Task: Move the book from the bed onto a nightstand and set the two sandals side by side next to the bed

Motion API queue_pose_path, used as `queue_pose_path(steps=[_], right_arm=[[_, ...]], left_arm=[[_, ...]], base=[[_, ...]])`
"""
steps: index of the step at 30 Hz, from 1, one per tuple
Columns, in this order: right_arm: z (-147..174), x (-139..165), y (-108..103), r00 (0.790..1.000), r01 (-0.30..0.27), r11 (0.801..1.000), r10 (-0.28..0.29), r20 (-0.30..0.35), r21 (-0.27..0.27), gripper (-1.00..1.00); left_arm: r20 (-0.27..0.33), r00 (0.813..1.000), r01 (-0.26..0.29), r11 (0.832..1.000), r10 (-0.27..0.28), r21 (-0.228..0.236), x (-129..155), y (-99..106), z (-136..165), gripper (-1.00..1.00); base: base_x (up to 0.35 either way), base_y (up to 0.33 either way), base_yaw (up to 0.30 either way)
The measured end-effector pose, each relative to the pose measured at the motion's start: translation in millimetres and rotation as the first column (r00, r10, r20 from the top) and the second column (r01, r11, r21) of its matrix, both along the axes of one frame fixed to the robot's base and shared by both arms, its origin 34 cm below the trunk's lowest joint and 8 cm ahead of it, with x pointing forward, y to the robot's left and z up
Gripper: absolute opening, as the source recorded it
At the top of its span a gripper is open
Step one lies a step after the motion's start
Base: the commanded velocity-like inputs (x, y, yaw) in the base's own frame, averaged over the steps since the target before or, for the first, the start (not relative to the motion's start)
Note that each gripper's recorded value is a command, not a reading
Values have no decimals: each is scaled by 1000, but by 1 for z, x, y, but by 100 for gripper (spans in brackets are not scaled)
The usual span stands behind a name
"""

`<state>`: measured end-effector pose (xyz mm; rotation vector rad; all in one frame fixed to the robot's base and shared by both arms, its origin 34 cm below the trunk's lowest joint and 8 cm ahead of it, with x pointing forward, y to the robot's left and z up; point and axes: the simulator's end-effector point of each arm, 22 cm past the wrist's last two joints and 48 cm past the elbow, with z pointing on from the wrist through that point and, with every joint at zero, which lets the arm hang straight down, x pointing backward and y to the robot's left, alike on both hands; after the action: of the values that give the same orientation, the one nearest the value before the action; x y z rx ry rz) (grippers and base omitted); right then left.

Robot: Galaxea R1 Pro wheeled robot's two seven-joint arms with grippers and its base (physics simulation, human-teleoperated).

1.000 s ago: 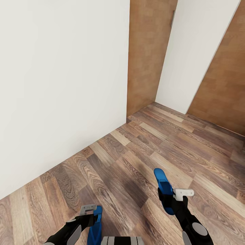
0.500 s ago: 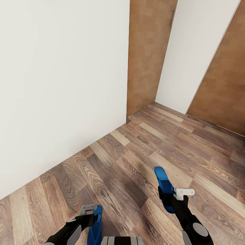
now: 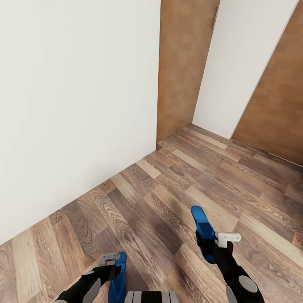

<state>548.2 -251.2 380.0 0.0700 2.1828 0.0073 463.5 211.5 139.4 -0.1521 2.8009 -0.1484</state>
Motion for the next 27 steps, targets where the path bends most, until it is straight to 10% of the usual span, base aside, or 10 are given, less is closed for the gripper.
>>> queue_pose_path(steps=[27], right_arm=[[1,24,1,1000,-11,1000,11,24,-4,-100]], left_arm=[[-32,999,1,1000,-1,-2,-12,-1,-13,100]], base=[[0,0,0]])
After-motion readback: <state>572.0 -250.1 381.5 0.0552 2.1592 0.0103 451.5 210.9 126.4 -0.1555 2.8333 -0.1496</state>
